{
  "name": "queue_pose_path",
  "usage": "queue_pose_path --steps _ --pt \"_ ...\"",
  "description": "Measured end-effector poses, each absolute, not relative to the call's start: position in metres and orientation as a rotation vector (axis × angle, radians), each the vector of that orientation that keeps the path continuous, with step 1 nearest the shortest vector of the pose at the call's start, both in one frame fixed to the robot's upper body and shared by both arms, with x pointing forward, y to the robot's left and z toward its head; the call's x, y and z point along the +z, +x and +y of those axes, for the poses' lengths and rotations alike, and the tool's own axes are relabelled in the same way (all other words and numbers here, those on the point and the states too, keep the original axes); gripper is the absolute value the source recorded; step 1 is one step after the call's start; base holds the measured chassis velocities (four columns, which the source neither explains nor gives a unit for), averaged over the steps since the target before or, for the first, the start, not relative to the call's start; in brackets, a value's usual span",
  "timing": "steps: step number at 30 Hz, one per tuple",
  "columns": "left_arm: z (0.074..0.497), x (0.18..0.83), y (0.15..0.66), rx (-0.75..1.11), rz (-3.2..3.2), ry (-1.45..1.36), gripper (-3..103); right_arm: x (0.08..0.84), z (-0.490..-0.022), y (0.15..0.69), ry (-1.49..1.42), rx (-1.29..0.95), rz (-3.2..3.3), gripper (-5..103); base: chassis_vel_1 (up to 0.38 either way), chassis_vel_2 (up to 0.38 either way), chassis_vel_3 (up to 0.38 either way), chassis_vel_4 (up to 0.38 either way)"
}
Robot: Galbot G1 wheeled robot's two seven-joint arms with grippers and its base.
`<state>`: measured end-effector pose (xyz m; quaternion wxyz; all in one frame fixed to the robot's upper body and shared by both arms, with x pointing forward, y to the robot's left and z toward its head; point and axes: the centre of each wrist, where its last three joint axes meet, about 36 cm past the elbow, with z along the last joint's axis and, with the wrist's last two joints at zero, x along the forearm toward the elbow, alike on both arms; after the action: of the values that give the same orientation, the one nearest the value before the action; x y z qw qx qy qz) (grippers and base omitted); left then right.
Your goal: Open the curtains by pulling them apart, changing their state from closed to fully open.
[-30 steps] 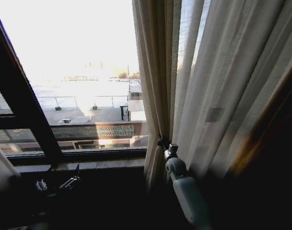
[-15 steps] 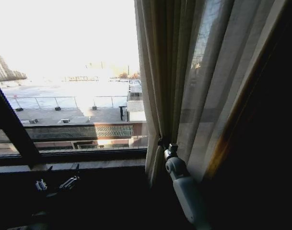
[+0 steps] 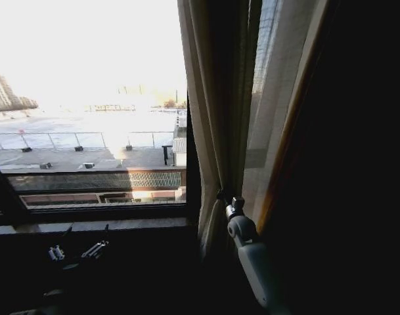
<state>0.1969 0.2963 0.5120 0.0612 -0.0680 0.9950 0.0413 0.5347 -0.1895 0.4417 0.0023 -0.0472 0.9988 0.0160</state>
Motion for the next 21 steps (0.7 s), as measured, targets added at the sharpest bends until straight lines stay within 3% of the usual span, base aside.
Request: queue_pose_path --steps 5,11,21 --pt "0.296 0.512 0.197 0.124 3.005 -0.202 100 0.442 -0.193 0.532 -0.131 0.037 3.129 0 -0.183 -0.181 0.196 0.175" --pt "0.295 0.511 0.196 0.119 3.001 -0.198 100 0.441 -0.202 0.530 -0.052 0.048 3.133 0 -0.006 -0.026 0.020 0.003" --pt "0.294 0.511 0.196 0.113 3.000 -0.192 100 0.451 -0.259 0.536 0.422 0.072 3.131 0 0.021 0.029 -0.019 -0.014"
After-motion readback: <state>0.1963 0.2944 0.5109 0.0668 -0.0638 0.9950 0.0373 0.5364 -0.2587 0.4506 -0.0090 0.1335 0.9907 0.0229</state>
